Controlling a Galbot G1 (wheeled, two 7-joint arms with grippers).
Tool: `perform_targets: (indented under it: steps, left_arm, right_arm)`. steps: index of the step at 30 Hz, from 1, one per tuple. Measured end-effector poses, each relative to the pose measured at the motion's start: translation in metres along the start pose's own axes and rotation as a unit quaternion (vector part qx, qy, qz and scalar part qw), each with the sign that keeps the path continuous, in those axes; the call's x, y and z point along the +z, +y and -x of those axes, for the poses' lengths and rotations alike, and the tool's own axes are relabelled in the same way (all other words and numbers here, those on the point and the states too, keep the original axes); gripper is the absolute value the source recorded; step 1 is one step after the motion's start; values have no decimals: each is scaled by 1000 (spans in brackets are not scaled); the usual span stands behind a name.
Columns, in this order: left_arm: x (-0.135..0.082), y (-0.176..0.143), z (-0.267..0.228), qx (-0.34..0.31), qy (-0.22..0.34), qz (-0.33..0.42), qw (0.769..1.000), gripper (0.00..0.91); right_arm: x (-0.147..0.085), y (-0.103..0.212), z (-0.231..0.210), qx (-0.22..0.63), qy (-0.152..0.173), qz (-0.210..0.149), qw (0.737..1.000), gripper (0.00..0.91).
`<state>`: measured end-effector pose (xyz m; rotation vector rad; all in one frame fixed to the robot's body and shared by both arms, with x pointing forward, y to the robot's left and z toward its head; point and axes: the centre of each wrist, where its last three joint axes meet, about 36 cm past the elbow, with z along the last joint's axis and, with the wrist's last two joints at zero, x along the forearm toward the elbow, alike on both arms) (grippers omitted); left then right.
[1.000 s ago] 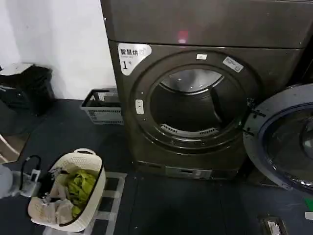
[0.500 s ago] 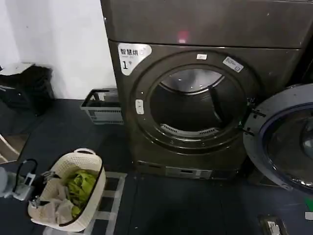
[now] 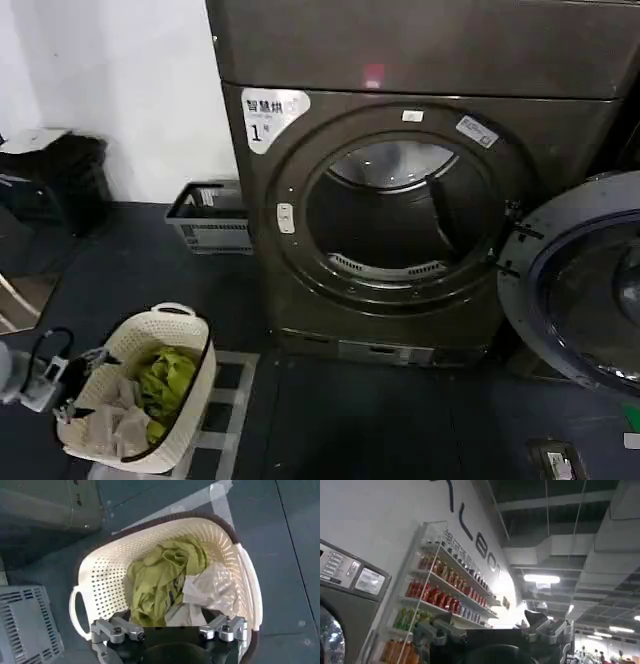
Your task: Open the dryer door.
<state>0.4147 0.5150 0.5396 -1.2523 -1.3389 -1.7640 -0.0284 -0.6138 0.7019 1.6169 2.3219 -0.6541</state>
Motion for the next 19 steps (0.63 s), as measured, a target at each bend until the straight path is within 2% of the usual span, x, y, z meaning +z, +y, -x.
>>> perform_targets:
  steps: [19]
  left_arm:
    - [4, 1, -2, 0, 0, 14, 1000, 907]
  right_arm:
    - [0, -1, -4, -1, 0, -1, 1000, 907]
